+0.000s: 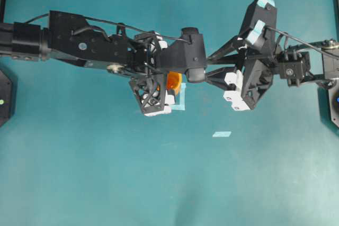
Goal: Hold the block with right arm and the cup with left arm, then put the block into the cup.
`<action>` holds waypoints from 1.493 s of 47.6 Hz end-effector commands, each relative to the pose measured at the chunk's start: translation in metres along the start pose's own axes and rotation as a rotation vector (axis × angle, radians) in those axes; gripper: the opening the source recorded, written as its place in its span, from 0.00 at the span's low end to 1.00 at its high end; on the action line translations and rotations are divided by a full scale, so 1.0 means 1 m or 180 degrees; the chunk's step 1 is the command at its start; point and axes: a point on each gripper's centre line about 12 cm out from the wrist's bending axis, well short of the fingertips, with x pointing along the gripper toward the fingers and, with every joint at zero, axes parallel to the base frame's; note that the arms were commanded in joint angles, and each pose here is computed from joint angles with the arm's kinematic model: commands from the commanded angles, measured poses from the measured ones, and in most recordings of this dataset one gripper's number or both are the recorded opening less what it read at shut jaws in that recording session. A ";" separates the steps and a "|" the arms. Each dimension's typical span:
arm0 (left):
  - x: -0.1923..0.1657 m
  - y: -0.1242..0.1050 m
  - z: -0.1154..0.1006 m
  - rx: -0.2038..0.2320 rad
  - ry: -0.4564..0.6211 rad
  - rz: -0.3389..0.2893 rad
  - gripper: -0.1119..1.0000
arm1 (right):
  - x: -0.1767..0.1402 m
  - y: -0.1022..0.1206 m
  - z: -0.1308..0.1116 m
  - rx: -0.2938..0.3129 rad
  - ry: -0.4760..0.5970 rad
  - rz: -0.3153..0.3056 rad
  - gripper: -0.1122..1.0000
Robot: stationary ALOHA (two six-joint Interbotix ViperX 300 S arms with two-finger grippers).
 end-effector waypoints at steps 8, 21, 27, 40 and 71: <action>-0.014 0.002 0.012 0.0004 -0.0005 0.0015 0.72 | -0.006 0.002 0.009 0.0013 -0.0099 0.0035 0.58; -0.017 0.003 0.005 0.0190 0.0264 0.0024 0.72 | -0.006 0.002 0.009 0.0018 -0.0099 0.0035 0.58; -0.017 0.003 0.007 0.0194 0.0234 0.0023 0.72 | -0.006 0.001 0.009 0.0025 -0.0100 0.0031 0.58; -0.017 0.002 0.011 0.0165 0.0185 0.0022 0.72 | -0.005 0.002 0.009 0.0042 -0.0093 0.0035 0.58; -0.016 0.002 0.011 0.0150 0.0171 0.0022 0.72 | -0.004 0.002 0.009 0.0041 -0.0084 0.0031 0.58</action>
